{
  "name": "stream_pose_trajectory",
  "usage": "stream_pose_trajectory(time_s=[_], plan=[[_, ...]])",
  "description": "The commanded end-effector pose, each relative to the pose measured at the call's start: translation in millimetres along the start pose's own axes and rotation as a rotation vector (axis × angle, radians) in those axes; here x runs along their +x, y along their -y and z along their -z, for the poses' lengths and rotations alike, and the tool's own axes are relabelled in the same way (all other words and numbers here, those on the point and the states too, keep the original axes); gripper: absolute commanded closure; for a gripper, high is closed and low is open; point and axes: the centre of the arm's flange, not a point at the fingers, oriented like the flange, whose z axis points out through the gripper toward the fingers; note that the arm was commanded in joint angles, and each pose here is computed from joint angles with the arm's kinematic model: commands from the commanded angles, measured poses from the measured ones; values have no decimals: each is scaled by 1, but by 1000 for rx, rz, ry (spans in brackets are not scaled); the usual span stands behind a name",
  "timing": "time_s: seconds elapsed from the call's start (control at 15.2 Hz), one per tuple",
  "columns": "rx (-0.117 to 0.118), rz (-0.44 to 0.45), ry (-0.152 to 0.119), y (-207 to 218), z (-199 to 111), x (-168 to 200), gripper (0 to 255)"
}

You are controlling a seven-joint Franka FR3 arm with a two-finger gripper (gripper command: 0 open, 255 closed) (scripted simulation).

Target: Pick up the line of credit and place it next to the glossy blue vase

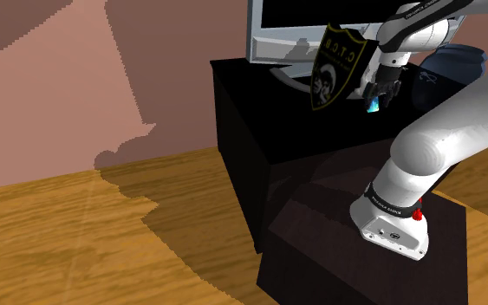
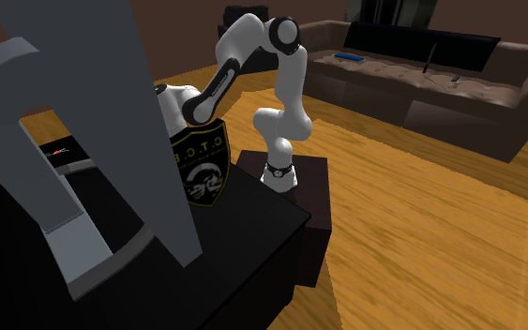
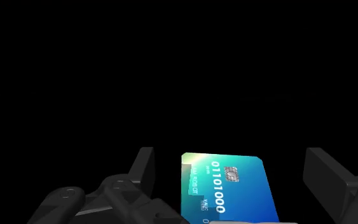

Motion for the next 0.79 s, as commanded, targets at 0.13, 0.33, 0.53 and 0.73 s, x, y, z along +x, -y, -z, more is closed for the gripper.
stream_pose_trajectory(time_s=[0.13,0.33,0.53,0.73], plan=[[0,0,0,0,40,0,0],[0,0,0,0,50,0,0],[0,0,0,0,50,0,0],[0,0,0,0,50,0,0]])
